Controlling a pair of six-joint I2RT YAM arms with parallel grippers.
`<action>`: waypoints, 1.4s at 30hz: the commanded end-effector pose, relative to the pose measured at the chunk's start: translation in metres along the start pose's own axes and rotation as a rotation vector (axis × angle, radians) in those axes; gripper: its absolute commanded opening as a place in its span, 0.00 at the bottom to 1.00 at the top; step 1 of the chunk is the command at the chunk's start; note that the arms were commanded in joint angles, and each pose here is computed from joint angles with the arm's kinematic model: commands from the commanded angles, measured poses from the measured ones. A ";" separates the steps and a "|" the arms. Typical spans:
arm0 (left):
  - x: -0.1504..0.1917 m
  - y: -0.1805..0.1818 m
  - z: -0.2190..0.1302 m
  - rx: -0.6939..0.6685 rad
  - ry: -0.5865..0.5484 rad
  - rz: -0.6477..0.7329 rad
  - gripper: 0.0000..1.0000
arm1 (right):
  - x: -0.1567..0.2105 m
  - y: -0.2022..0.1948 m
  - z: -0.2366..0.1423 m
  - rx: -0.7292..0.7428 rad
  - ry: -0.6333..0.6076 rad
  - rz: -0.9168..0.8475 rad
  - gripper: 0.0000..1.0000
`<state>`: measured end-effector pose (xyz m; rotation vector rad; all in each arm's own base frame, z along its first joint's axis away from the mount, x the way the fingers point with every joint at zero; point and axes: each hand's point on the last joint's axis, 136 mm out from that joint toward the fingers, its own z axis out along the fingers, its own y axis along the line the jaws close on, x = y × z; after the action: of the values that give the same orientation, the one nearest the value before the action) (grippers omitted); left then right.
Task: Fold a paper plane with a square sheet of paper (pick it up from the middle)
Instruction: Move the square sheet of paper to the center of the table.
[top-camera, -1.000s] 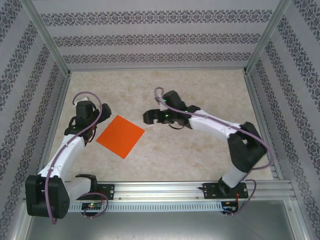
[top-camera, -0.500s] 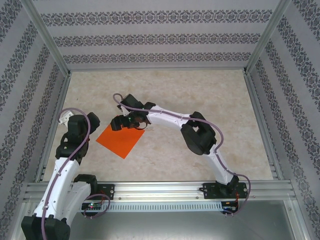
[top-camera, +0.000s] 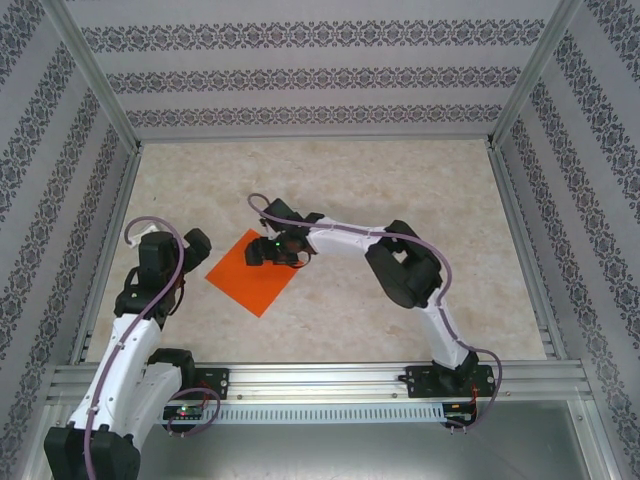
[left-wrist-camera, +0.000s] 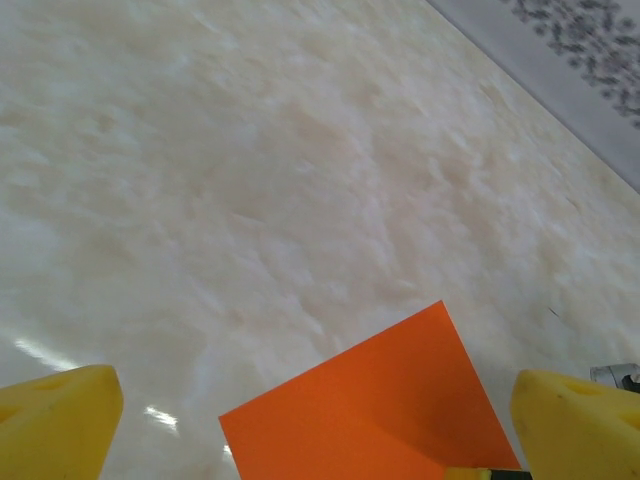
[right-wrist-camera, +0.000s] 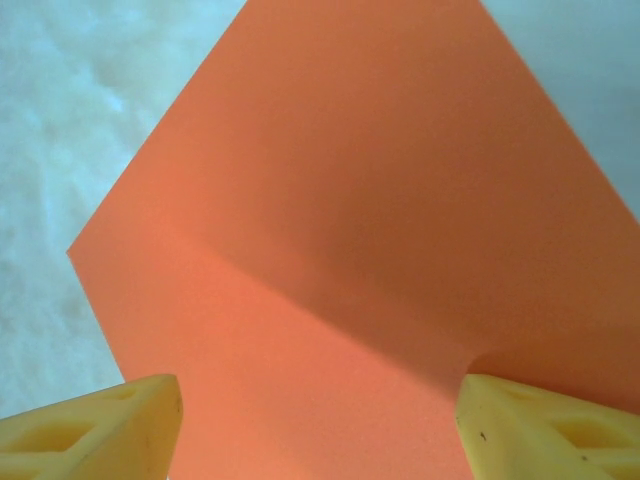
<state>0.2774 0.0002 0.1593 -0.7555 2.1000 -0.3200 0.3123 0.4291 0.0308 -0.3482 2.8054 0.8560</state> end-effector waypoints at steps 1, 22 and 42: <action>0.012 -0.035 0.008 0.199 0.085 0.026 1.00 | 0.011 -0.079 -0.020 0.227 -0.054 0.160 0.73; 0.128 -0.117 0.034 0.320 0.456 0.302 1.00 | 0.064 -0.096 -0.147 0.165 -0.215 0.175 0.69; 0.100 -0.095 0.014 0.265 0.304 0.334 1.00 | 0.114 -0.075 -0.058 0.165 -0.010 0.180 0.63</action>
<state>0.2857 -0.1393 0.1335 -0.2251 2.3572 -0.5815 0.2110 0.3088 0.0223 -0.1385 2.9083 0.6682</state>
